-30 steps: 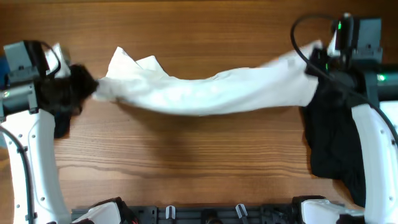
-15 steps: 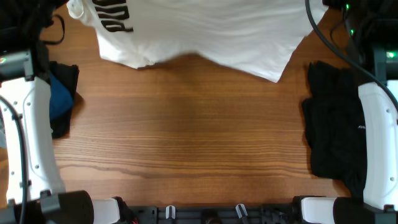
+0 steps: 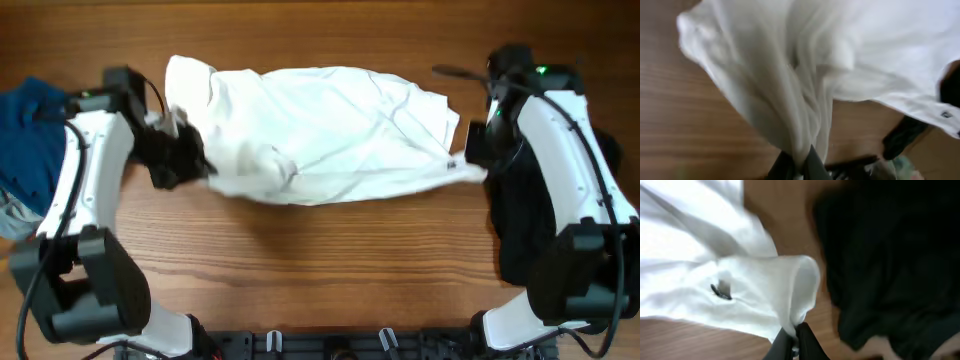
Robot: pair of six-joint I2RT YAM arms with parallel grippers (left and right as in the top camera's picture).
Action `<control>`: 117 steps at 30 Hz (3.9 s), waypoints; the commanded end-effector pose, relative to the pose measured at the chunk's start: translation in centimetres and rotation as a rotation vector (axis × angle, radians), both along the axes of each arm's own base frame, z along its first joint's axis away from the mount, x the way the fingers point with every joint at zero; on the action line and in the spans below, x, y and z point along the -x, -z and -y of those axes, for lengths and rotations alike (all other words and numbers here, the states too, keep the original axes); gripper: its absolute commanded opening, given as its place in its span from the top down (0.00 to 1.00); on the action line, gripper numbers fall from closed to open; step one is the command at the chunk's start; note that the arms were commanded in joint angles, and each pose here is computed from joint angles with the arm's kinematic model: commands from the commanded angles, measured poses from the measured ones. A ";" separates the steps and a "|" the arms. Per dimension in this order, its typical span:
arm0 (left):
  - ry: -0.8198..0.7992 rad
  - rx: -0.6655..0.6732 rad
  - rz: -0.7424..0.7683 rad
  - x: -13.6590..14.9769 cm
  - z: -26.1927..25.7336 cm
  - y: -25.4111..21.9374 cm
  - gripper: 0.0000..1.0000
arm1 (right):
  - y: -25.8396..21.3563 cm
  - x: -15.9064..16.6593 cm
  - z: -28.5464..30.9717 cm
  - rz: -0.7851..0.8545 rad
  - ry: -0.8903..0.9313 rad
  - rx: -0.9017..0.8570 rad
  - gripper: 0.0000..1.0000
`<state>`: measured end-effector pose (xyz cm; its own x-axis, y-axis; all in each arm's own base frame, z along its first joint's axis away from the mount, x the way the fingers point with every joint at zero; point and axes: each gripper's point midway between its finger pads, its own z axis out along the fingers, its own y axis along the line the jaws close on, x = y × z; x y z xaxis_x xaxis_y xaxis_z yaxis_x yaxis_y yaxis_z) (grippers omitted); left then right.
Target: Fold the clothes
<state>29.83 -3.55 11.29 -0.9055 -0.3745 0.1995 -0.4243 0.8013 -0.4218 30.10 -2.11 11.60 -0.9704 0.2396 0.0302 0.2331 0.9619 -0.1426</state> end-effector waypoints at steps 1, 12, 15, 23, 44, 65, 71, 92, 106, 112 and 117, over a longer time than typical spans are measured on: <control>0.053 -0.075 -0.140 4.2 -1.0 3.2 0.91 | 2.1 2.7 0.1 -0.093 0.040 0.008 0.84; 0.024 -0.164 -0.153 4.0 -2.0 3.0 0.44 | 2.4 2.8 0.1 -0.094 0.043 0.006 0.61; 0.087 -0.155 -0.074 2.6 0.0 3.0 0.46 | 2.6 2.2 -0.6 -0.066 0.045 -0.038 0.61; 0.420 -0.381 0.016 3.4 5.1 5.1 0.43 | 2.8 1.4 -1.5 -0.037 0.049 -0.088 0.61; 0.451 -0.602 0.044 4.6 4.7 9.8 0.70 | 2.8 1.2 -1.5 -0.026 0.049 -0.089 0.61; 0.457 -0.575 0.017 5.7 4.9 11.6 0.68 | 2.8 1.2 -1.5 -0.027 0.049 -0.089 0.61; 0.460 -0.577 0.007 6.3 4.6 12.1 0.71 | 2.8 1.2 -1.5 -0.026 0.049 -0.088 0.61; 0.235 -0.586 0.134 5.4 0.5 -0.1 0.96 | 2.8 0.7 -1.4 -0.012 0.024 -0.088 0.49; 0.057 -0.561 0.059 6.0 -1.9 -0.2 0.96 | 5.8 0.2 -2.0 -0.079 0.014 -0.120 0.49; 0.189 -0.394 0.102 5.9 2.3 0.1 0.40 | 5.8 0.4 -2.2 -0.082 0.059 -0.128 0.48; 0.135 -0.477 0.028 6.7 1.5 2.3 0.37 | 5.8 0.5 -2.2 -0.089 0.052 -0.128 0.48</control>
